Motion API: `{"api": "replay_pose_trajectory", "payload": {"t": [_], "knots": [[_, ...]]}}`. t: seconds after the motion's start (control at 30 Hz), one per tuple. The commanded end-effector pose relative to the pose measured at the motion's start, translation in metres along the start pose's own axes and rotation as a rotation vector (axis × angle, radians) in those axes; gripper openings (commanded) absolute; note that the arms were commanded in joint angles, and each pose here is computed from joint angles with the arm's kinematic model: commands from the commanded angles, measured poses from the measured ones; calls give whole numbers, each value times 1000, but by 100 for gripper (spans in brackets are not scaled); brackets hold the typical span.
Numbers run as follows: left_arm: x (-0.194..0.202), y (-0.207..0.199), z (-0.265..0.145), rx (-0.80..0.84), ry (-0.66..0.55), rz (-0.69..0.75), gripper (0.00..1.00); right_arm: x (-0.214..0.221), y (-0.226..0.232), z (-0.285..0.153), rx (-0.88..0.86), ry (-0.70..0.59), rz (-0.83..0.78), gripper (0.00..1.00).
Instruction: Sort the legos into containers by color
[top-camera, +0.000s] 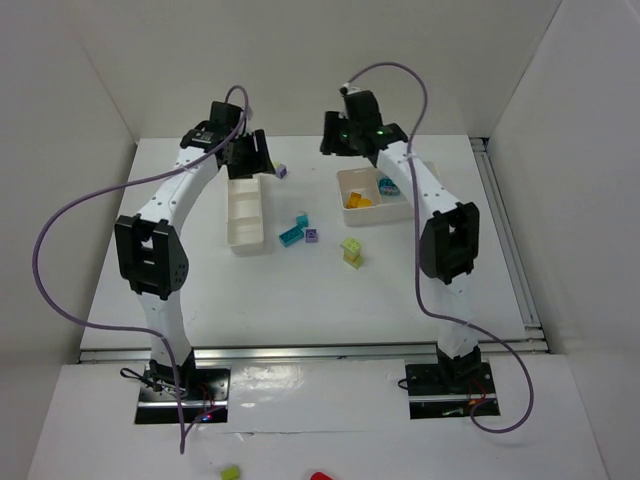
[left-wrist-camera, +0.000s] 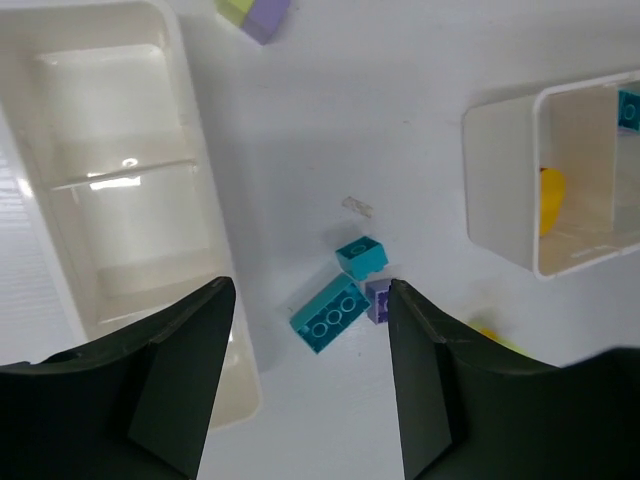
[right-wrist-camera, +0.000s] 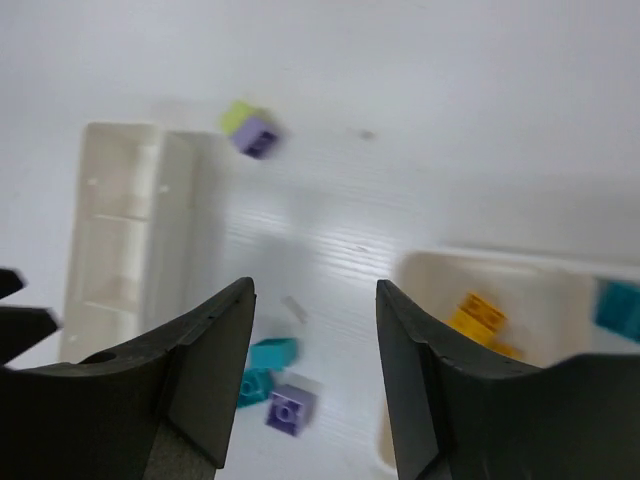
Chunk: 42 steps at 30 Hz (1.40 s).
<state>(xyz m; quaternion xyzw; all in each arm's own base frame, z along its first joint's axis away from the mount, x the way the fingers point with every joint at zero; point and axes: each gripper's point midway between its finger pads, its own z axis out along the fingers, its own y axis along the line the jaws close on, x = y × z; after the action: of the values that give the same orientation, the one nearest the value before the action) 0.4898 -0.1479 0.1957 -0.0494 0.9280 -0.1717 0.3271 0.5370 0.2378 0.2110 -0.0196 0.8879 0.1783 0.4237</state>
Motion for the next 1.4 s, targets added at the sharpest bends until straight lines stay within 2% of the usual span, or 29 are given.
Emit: {"api": "replay_pose_trajectory", "payload": {"t": [0.0, 0.03, 0.1, 0.13, 0.2, 0.23, 0.33, 0.43, 0.47, 0.57, 0.8, 0.93, 0.97, 1.07, 1.2, 1.3, 1.37], "knots": [[-11, 27, -25, -50, -44, -52, 72, 11, 52, 10, -106, 41, -133, 59], [-14, 29, -36, -52, -62, -57, 72, 21, 73, 8, -135, 51, -155, 61], [-9, 46, -40, -78, -55, -84, 72, 42, 84, 7, -132, 90, -192, 61], [-8, 51, -43, -84, -55, -91, 72, 69, 86, 10, -119, 144, -211, 61], [-2, 59, -46, -87, -44, -108, 72, 88, 88, 5, -110, 174, -188, 61], [1, 61, -45, -90, -36, -110, 72, 114, 79, 8, -79, 231, -187, 61], [4, 65, -44, -90, -26, -119, 72, 155, 72, 5, -53, 313, -201, 61], [7, 66, -42, -93, -18, -120, 72, 182, 71, -3, -47, 372, -223, 64], [5, 65, -42, -91, -26, -119, 72, 189, 74, -4, -41, 380, -238, 68], [6, 62, -42, -72, -20, -119, 72, 209, 65, -4, -7, 424, -256, 68], [7, 61, -40, -63, -17, -128, 72, 214, 62, 16, -3, 426, -259, 67], [10, 62, -38, -66, -8, -130, 71, 212, 66, 23, -14, 423, -256, 61], [10, 62, -38, -66, -8, -130, 71, 212, 65, 27, -5, 418, -258, 56], [9, 60, -38, -53, -13, -128, 71, 211, 65, 32, 3, 413, -260, 53], [12, 60, -37, -47, -2, -130, 71, 214, 58, 31, 28, 421, -266, 53], [12, 60, -37, -47, -2, -130, 71, 224, 58, 28, 29, 437, -274, 62], [12, 60, -37, -47, -2, -130, 71, 224, 57, 25, 28, 436, -274, 63]]}}
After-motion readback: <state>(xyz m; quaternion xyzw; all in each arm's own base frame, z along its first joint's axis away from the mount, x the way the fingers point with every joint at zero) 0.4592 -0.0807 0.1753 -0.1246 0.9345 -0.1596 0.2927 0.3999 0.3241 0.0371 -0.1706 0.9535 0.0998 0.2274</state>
